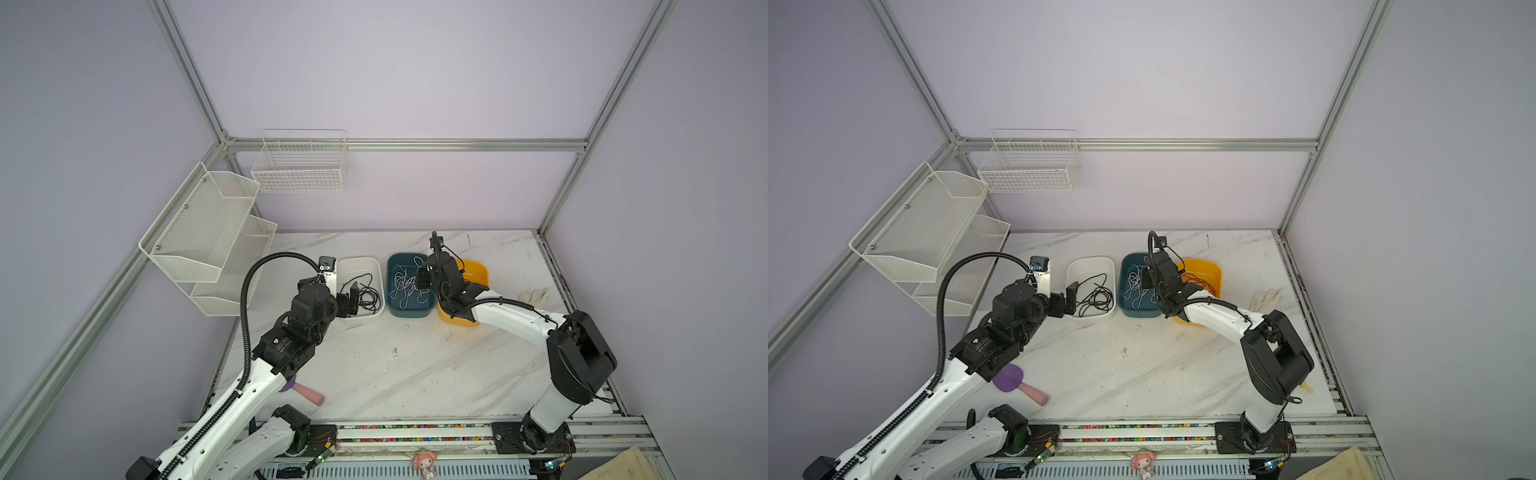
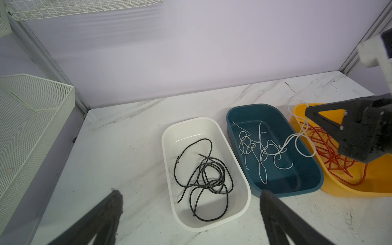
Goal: Untangle the cables
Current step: 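Carry the thin white strands into the teal tub with the right gripper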
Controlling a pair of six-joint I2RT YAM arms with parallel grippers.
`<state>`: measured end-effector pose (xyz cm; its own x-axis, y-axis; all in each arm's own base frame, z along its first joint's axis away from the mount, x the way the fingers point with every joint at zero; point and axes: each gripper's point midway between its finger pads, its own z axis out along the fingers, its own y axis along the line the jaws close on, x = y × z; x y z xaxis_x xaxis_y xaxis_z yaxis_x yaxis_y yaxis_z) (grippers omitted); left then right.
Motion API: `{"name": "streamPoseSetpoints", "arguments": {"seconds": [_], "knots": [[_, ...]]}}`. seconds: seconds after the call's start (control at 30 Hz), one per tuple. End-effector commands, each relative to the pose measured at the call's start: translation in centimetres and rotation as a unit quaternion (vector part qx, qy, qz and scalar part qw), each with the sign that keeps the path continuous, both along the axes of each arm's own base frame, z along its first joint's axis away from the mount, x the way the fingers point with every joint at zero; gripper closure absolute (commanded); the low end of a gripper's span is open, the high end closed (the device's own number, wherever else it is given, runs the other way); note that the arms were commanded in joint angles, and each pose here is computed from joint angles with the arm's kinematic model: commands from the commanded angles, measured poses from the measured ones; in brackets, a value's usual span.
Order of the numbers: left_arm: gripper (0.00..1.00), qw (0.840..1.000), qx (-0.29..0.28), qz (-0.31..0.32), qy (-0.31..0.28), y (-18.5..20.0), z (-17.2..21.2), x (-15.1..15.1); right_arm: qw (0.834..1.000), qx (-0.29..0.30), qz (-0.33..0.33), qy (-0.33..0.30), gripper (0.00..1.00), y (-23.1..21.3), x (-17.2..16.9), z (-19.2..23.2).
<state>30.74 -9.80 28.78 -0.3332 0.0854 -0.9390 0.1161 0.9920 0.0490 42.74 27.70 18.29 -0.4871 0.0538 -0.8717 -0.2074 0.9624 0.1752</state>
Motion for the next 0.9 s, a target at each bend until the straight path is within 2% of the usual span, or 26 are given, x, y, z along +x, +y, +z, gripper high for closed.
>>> {"name": "streamPoseSetpoints", "arguments": {"seconds": [0.0, 0.43, 0.7, 0.87], "knots": [[0.0, 1.0, 0.005, -0.003, -0.003, -0.1, -0.8, 0.2, 1.0, 0.016, -0.004, 0.001, 1.0, 0.5, 1.1, -0.8], [0.0, 1.0, 0.01, -0.004, 0.0, -0.2, -1.0, 0.2, 0.999, 0.003, 0.003, 0.037, 1.0, 1.2, 2.3, -5.6], [0.0, 1.0, 0.011, -0.006, 0.001, -0.3, -1.1, 0.2, 0.999, 0.012, 0.006, 0.031, 0.83, 1.1, 2.2, -4.5], [0.0, 1.0, 0.012, -0.006, 0.002, -0.3, -1.1, 0.2, 0.999, 0.019, 0.011, 0.027, 0.81, 1.3, 2.0, -3.5]]}}
